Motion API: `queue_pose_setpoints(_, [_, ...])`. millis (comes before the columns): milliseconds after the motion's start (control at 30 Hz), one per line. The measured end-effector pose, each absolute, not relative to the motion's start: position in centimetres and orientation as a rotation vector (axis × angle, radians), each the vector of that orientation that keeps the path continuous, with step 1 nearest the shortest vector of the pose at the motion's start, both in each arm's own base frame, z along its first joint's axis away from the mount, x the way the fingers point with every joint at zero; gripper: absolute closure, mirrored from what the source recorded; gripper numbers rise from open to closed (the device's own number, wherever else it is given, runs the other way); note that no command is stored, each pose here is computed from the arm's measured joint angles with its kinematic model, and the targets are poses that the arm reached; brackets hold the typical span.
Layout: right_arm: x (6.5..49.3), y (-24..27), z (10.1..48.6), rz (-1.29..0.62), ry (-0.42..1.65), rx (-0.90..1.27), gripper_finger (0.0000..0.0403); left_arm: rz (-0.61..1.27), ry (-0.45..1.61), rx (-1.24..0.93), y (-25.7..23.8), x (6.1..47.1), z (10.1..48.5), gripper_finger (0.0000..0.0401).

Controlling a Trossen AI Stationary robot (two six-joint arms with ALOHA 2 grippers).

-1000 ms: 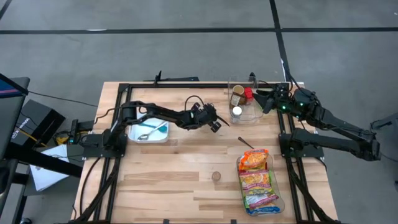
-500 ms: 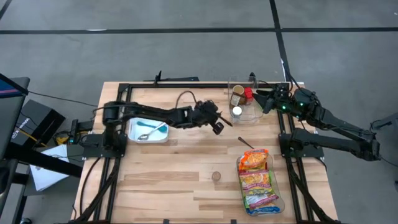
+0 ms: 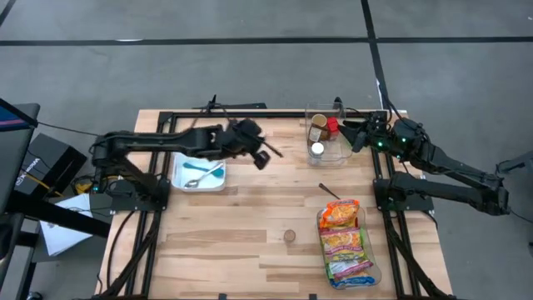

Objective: Pick & Place Food Item
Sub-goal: Put the left black spoon into the white bin

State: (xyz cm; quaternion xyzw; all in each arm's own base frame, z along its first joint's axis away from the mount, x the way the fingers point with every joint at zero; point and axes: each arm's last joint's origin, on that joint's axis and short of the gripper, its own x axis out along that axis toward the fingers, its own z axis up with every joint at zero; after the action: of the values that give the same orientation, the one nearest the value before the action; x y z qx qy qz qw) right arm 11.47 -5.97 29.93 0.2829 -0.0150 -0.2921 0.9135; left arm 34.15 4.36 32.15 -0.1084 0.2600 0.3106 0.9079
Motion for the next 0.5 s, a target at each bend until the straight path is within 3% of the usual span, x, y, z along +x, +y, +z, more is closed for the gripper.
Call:
queue_pose_setpoints(267, [11.5,-6.0,30.0,-0.602,-0.034,0.584,0.0159,0.785,0.678,-0.277,2.9,29.2,31.3,0.04])
queue_pose_setpoints(500, [11.5,-6.0,29.9,-0.605,-0.03,0.582,0.0159,0.898,0.708,-0.41,2.7,24.3,25.8,0.04])
